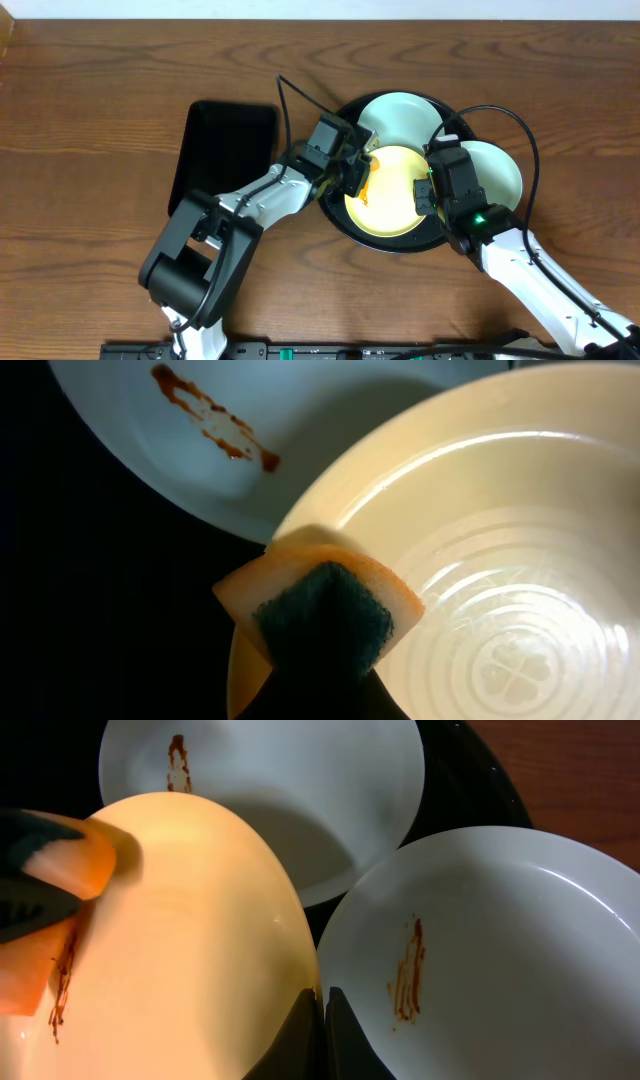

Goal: Clean dirty plates on tray and stack at the side
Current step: 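Scrub the yellow plate surface with the sponge in the left gripper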

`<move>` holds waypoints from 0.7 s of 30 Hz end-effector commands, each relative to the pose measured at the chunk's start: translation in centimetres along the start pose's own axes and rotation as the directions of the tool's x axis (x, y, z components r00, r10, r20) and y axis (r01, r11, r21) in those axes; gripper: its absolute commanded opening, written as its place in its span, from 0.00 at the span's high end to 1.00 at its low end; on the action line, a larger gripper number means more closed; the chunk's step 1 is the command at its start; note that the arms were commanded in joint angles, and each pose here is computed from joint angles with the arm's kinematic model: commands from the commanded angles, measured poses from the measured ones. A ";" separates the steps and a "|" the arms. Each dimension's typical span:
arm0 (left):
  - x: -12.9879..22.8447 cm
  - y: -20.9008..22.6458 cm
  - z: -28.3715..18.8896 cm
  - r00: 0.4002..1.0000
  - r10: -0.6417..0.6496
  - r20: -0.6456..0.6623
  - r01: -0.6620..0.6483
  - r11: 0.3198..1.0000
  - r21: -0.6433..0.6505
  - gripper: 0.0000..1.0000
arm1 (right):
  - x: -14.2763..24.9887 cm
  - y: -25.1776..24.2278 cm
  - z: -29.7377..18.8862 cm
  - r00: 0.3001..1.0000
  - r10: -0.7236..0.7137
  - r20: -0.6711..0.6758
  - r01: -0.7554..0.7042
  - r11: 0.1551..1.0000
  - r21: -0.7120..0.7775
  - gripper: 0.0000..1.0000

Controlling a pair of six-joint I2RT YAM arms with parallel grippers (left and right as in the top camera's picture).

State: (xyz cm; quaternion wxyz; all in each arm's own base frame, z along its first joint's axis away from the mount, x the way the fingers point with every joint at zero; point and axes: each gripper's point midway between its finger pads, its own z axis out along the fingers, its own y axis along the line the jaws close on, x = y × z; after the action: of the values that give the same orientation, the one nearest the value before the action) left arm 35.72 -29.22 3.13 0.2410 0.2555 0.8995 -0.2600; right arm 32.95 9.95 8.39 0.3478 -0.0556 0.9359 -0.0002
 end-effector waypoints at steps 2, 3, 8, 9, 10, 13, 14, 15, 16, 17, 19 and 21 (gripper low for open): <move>1.6 0.2 1.4 0.999 -0.010 -0.044 0.009 1.000 -0.011 0.92 | -0.5 0.2 -0.1 1.000 0.013 0.010 -0.013 1.000 0.002 0.99; 1.8 0.1 1.5 0.999 -0.011 -0.052 0.010 1.000 -0.011 0.93 | -0.4 0.3 -0.1 1.000 0.014 0.009 -0.014 1.000 -0.002 0.99; 2.3 -0.3 1.7 0.997 -0.009 -0.071 0.008 1.000 -0.007 0.92 | -0.2 0.2 -0.1 1.000 0.011 -0.002 -0.011 1.000 0.001 0.99; 2.4 -0.4 1.7 0.997 -0.007 -0.073 0.007 1.000 -0.006 0.92 | -0.1 0.2 -0.1 1.000 0.011 -0.004 -0.011 1.000 0.001 0.99; 2.6 -0.6 1.8 0.997 -0.003 -0.080 0.003 1.000 -0.003 0.93 | -0.1 0.2 -0.1 1.000 0.017 -0.006 -0.017 1.000 0.002 0.99; 3.3 -1.3 2.0 0.995 0.009 -0.094 -0.009 1.000 0.005 0.93 | 0.0 0.2 -0.1 1.000 0.018 -0.009 -0.018 1.000 0.002 0.99; 3.5 -1.4 2.1 0.995 0.012 -0.100 -0.011 1.000 0.007 0.92 | 0.0 0.2 -0.1 1.000 0.018 -0.009 -0.018 1.000 0.002 0.99; 3.7 -1.6 2.2 0.994 0.014 -0.105 -0.013 1.000 0.009 0.92 | 0.0 0.2 -0.1 1.000 0.018 -0.009 -0.018 1.000 0.002 0.99; 4.0 -1.6 2.4 0.994 0.014 -0.112 -0.013 1.000 0.010 0.93 | 0.0 0.2 -0.1 1.000 0.018 -0.009 -0.018 1.000 0.002 0.99; 4.1 -1.6 2.5 0.993 0.013 -0.116 -0.012 1.000 0.010 0.93 | 0.0 0.2 -0.1 1.000 0.018 -0.009 -0.018 1.000 0.002 0.99; 4.4 -1.6 2.6 0.992 0.011 -0.125 -0.009 1.000 0.011 0.92 | 0.0 0.2 -0.1 1.000 0.018 -0.009 -0.018 1.000 0.002 0.99; 4.7 -1.9 2.7 0.991 0.007 -0.134 -0.004 1.000 0.023 0.93 | 0.0 0.2 -0.1 1.000 0.018 -0.009 -0.018 1.000 0.002 0.99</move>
State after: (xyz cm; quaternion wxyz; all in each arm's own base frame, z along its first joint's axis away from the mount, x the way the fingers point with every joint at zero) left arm 34.32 -30.42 2.05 0.2278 0.2724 0.9009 -0.2497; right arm 32.64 9.50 8.11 0.3402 -0.0491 0.9390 -0.0096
